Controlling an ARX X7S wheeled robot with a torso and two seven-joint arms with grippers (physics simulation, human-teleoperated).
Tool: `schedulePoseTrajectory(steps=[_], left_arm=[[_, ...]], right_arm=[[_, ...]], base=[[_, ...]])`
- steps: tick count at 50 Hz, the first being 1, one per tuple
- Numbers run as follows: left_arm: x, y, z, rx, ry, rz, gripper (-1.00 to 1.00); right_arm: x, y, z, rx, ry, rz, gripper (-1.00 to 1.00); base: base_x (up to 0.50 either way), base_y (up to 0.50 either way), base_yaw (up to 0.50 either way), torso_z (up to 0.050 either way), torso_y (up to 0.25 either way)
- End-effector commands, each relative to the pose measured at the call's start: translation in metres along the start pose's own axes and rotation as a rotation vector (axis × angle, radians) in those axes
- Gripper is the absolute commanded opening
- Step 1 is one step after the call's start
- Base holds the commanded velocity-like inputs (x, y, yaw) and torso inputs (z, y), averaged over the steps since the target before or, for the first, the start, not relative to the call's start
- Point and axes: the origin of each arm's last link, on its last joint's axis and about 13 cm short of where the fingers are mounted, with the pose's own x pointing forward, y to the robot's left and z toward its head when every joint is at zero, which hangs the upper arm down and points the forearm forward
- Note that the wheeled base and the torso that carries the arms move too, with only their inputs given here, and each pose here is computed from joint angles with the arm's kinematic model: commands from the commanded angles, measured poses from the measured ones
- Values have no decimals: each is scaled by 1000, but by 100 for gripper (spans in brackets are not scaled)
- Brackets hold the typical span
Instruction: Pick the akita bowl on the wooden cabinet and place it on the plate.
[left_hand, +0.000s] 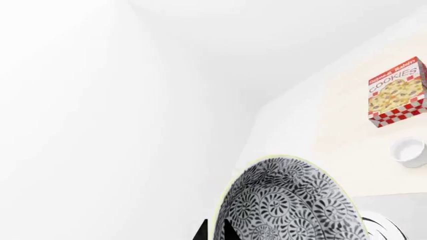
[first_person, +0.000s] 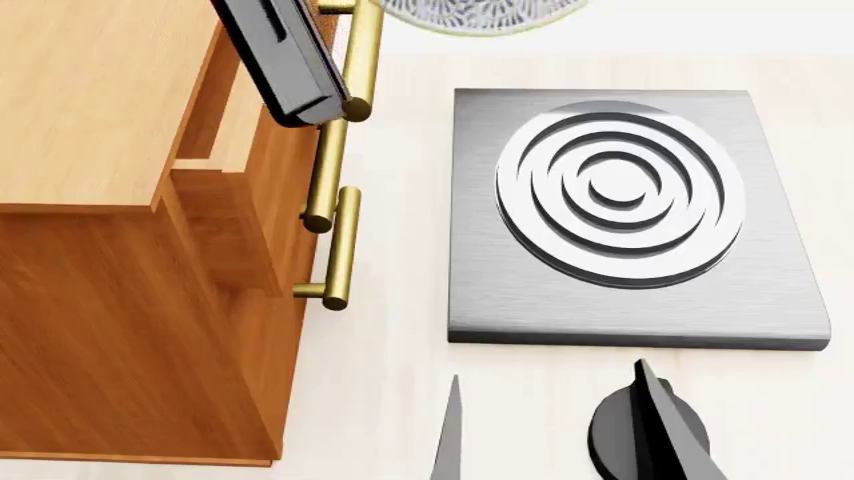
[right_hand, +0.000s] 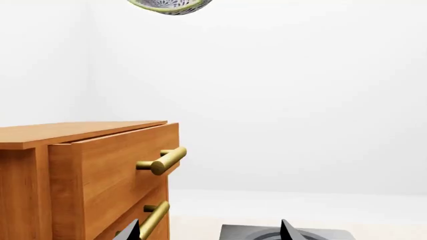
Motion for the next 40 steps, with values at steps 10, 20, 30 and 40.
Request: schedulePoseTrajectory(steps=[10, 20, 30, 40], left_arm=[[-7, -8, 5, 26, -48, -82, -100], [-8, -11, 2, 26, -48, -92, -100], [-5, -14, -2, 19, -45, -86, -100], [-2, -17, -6, 8, -45, -84, -100]], right_arm=[[2, -1, 2, -16, -21, -4, 100], [2, -2, 5, -20, -26, -10, 100], [0, -1, 21, -29, -74, -11, 100], [1, 0, 26, -27, -88, -6, 100]], base=[[0, 0, 0, 0, 0], [0, 0, 0, 0, 1], [0, 0, 0, 2, 0], [0, 0, 0, 0, 1]])
